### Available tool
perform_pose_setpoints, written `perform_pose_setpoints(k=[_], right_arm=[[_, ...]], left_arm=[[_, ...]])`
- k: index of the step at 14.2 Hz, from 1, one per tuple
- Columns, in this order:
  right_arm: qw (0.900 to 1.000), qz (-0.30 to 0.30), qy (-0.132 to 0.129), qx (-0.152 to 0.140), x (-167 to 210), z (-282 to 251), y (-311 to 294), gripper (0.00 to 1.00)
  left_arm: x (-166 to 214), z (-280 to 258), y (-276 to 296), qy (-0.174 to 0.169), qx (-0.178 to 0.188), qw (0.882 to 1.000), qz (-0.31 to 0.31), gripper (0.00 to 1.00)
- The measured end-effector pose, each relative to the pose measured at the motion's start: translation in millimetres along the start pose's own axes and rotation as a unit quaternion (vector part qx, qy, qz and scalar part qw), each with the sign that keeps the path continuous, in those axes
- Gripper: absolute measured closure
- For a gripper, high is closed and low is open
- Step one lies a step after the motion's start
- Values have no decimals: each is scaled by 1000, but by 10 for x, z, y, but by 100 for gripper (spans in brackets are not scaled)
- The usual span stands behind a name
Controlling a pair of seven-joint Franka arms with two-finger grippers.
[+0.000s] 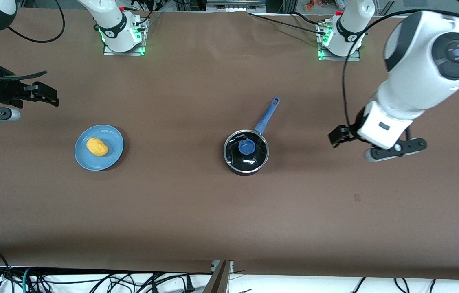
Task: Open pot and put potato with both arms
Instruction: 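Reach the left gripper down to the blue lid knob and grasp it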
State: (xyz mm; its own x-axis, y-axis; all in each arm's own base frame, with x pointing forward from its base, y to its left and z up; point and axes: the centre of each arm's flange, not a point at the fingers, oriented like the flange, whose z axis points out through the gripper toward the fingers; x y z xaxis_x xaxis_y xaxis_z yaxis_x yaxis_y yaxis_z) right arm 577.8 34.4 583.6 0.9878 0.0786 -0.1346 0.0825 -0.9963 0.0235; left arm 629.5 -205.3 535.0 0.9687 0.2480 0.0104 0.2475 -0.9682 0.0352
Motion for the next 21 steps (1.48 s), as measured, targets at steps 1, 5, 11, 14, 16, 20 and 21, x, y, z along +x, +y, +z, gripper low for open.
perform_pose_setpoints(k=[1,5,11,14,16,20,21], right_arm=[[1000,0,-1,0,6,10,2,0],[1000,0,-4,0,26,43,3,0],[1000,2,-28,1,176,312,23,0],[999,1,-44,2,235,456,40,0],[998,-32,-54,4,280,562,54,0],[991,-100,-85,-10,281,824,99,0],[987,-126,-92,-23,276,881,125,0]], left_arm=[[-33,66,109,0,0,1000,-2,0],[-198,371,636,10,-11,999,-51,0],[-668,916,1481,21,-10,998,-57,0],[-822,1165,1714,19,-10,998,-52,0],[-872,1341,1815,19,-10,999,-45,0],[-997,1795,1978,43,-21,999,-21,0],[-1014,1869,1984,46,-25,998,-19,0]])
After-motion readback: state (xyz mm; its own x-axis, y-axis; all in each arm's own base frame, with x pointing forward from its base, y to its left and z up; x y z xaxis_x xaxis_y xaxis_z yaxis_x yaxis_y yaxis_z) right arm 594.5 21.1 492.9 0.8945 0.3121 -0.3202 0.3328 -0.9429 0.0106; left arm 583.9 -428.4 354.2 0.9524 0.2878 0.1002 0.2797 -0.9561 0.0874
